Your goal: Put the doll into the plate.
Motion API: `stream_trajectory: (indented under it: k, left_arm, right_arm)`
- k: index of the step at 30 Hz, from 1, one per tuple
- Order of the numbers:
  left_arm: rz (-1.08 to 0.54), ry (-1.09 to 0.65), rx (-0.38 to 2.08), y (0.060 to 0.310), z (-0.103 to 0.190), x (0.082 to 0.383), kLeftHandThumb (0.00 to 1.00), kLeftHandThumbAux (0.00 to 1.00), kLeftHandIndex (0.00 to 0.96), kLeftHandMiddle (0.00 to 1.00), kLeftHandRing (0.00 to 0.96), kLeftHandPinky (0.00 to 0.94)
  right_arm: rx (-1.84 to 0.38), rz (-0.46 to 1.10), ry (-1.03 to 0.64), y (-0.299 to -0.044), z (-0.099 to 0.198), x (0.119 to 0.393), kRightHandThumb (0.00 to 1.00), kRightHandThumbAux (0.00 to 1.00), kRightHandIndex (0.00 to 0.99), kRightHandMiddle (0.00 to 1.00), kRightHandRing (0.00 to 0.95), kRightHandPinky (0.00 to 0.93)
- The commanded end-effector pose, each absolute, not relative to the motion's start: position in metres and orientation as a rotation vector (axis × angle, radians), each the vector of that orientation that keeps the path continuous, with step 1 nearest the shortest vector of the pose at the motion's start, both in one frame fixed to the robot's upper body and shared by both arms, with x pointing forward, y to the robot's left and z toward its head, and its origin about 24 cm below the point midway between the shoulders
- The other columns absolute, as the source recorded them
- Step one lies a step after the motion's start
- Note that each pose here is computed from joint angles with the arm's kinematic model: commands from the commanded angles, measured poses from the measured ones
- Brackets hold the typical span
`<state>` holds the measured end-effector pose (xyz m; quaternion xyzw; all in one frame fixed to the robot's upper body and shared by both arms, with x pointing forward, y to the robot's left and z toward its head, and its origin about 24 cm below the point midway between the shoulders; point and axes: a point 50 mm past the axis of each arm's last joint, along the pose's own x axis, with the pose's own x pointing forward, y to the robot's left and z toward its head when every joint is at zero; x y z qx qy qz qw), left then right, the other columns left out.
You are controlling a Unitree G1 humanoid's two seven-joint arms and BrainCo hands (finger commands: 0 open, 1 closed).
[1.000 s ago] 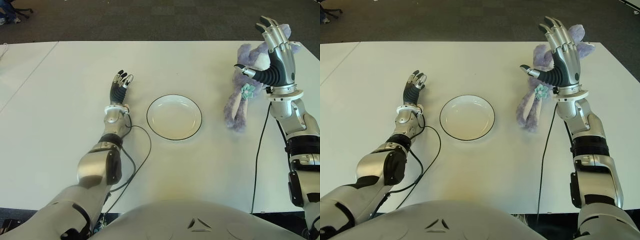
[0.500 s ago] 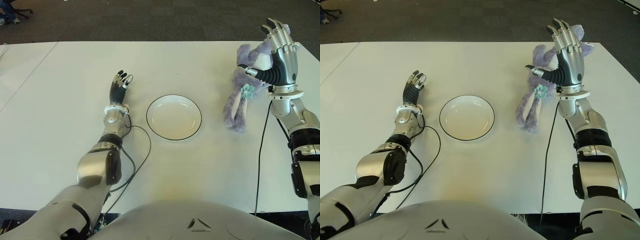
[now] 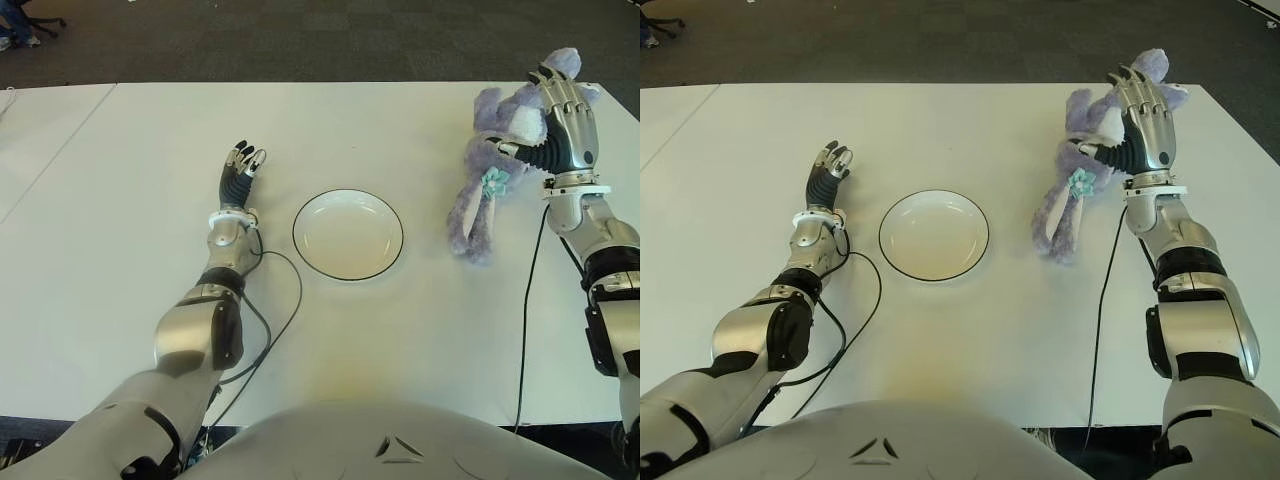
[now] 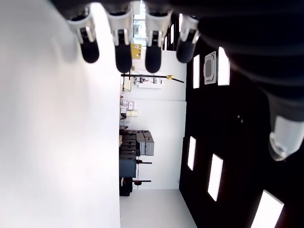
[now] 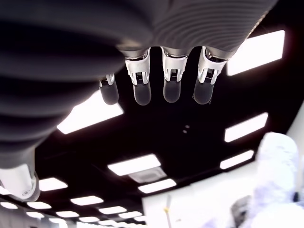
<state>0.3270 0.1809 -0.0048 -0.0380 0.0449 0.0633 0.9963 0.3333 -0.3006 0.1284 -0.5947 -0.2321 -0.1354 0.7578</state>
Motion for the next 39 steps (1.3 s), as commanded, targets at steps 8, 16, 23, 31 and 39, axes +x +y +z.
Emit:
stream_trajectory:
  k: [8,16,23,31,39]
  left_arm:
    - [0.155,0.494,-0.124,0.173,-0.089,0.254,0.0,0.478,0.107,0.134,0.118,0.09]
    - [0.156,0.497,-0.109,0.174,-0.09,0.254,0.0,0.483,0.11,0.14,0.125,0.102]
    - [0.163,0.493,-0.121,0.173,-0.089,0.254,0.0,0.488,0.118,0.155,0.138,0.114]
    - [0.165,0.494,-0.129,0.174,-0.089,0.254,0.0,0.479,0.12,0.162,0.149,0.114]
    - [0.161,0.493,-0.129,0.173,-0.089,0.254,0.0,0.475,0.119,0.166,0.151,0.12]
  right_arm:
    - [-1.26,-0.28,-0.238,-0.305,0.089,0.333,0.196,0.533,0.092,0.025,0.05,0.122]
    - [-1.241,-0.255,-0.186,-0.304,0.078,0.33,0.206,0.556,0.104,0.033,0.081,0.157]
    - [-1.217,-0.242,-0.146,-0.302,0.069,0.328,0.22,0.581,0.109,0.039,0.089,0.147]
    - [-1.165,-0.211,-0.141,-0.288,0.059,0.329,0.267,0.616,0.121,0.044,0.088,0.147]
    - [-1.104,-0.174,-0.153,-0.266,0.05,0.333,0.304,0.624,0.126,0.06,0.121,0.23]
